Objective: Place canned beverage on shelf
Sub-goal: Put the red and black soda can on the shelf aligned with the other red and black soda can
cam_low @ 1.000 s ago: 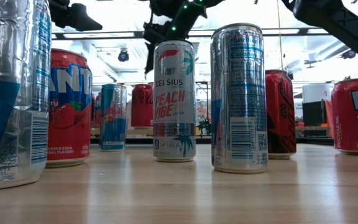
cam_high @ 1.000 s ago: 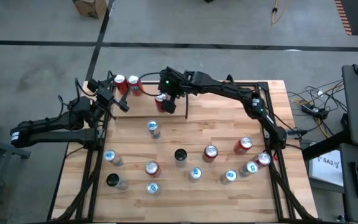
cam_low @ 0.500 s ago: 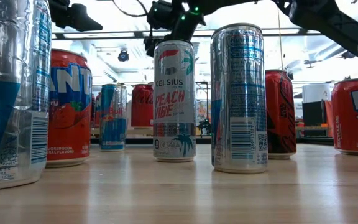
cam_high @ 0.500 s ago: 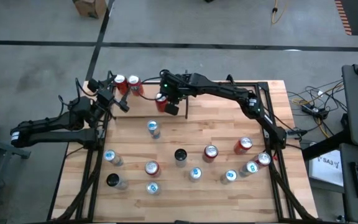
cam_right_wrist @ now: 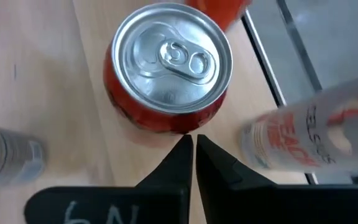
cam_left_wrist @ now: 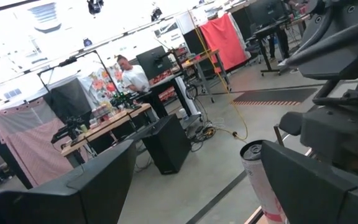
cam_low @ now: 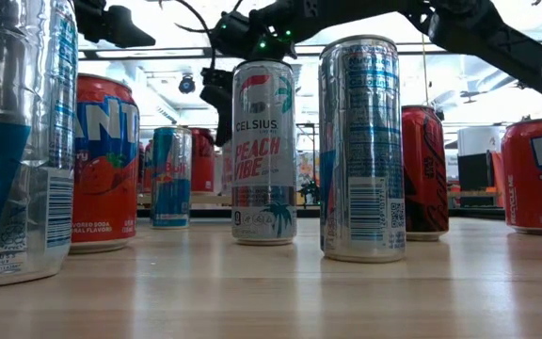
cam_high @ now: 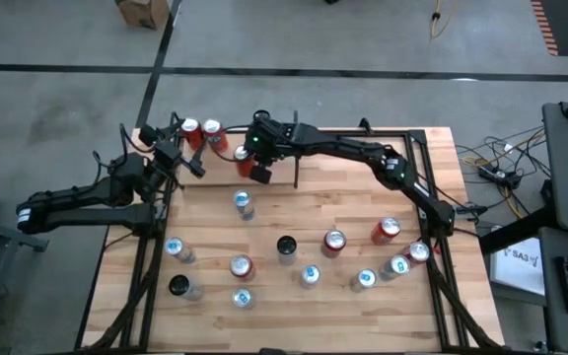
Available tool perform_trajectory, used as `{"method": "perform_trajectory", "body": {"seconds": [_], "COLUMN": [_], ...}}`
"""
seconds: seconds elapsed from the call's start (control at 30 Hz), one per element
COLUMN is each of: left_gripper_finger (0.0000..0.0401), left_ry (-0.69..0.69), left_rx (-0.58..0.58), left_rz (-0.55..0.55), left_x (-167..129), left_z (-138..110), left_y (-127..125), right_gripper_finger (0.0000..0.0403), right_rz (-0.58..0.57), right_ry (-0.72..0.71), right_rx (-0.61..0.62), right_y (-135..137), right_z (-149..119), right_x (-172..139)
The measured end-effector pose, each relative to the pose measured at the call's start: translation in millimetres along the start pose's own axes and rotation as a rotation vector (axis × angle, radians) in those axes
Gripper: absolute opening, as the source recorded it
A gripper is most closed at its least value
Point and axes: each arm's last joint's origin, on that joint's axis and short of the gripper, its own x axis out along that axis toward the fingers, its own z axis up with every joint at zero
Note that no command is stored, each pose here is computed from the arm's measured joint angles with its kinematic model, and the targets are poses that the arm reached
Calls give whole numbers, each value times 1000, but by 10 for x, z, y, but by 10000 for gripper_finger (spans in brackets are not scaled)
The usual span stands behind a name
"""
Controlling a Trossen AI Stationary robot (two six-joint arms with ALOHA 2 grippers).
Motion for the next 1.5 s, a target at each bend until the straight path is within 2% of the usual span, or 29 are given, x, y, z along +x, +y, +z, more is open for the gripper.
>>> {"method": "perform_trajectory", "body": {"seconds": [0.17, 0.3, 0.4, 0.6, 0.73, 0.87, 1.2, 1.37, 1.5], "left_gripper_finger": [329, 319, 291, 184, 93, 14, 2, 1, 0], "left_ry": [13, 11, 39, 205, 331, 387, 485, 519, 566], "left_rx": [16, 47, 24, -41, -67, -85, -131, -147, -144], "left_rz": [-28, -137, -225, -394, -423, -433, -432, -426, -423], "left_x": [30, 87, 150, 294, 388, 465, 640, 743, 820], "left_z": [-19, -40, -8, 39, 14, -2, 126, 184, 174], "left_y": [-50, -162, -241, -422, -548, -649, -778, -861, -954], "right_gripper_finger": [9, 9, 9, 9, 9, 9, 9, 9, 9], "right_rz": [3, 8, 17, 30, 69, 95, 43, 57, 63], "right_ry": [34, 53, 75, 82, 56, -26, -298, -422, -464], "right_rx": [-3, -13, -47, -121, -169, -163, -147, -168, -198], "right_y": [-11, -27, -18, -29, -13, 9, 64, 76, 93], "right_z": [0, 21, 14, -13, -77, -224, -775, -939, -1019], "right_x": [-144, -455, -654, -930, -1046, -1115, -1239, -1298, -1306]}}
